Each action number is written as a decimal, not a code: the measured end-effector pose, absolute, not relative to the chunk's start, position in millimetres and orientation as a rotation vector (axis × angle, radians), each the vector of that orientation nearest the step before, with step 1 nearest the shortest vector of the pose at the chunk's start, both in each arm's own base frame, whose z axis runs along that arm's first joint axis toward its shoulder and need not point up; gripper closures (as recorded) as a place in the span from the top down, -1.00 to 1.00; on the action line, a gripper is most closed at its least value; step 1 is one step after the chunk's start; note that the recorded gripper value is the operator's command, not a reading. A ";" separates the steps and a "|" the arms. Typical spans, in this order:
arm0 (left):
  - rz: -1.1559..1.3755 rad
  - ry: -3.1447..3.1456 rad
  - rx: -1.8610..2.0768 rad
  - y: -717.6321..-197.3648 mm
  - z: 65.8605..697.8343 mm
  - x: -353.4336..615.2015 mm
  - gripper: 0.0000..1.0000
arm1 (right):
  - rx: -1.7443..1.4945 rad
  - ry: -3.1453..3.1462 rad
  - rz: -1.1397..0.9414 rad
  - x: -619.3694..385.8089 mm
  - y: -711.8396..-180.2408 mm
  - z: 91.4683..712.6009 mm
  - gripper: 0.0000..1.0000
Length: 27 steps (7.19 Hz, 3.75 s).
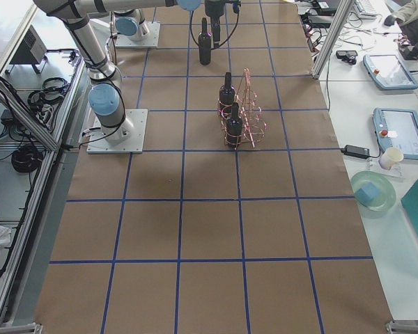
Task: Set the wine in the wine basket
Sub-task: 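Open and raise the left gripper while the right gripper moves over the bottle, then grasp the upright bottle's neck with the right gripper, then carry the bottle with the right gripper to the wine rack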
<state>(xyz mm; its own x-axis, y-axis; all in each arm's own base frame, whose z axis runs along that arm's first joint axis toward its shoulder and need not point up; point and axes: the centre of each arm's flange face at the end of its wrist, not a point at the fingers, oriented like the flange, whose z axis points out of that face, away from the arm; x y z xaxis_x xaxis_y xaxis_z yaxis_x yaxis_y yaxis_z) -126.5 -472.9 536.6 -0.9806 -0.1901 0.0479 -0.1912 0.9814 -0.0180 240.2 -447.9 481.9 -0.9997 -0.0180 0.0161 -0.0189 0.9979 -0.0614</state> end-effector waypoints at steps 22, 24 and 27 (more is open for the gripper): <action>0.193 -3.070 0.489 -460.3 590.2 -19.4 1.00 | -0.170 -3.240 0.075 476.4 -395.8 367.4 -0.95; 0.161 -3.052 0.517 -461.2 582.2 -23.2 1.00 | -0.146 -3.243 0.096 460.4 -399.5 390.5 -0.99; 0.104 -3.058 0.481 -458.2 569.0 -60.0 1.00 | -0.083 -3.165 0.001 326.4 -414.8 473.8 -1.00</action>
<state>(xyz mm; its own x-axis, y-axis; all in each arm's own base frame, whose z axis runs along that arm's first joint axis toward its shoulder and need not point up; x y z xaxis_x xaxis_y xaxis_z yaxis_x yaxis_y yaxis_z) -60.0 -458.2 569.0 -0.9508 -0.3048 0.0546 -0.3078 0.9496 -0.0594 326.4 -414.8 473.8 -0.9983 0.0522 -0.0247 0.0522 0.9986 0.0002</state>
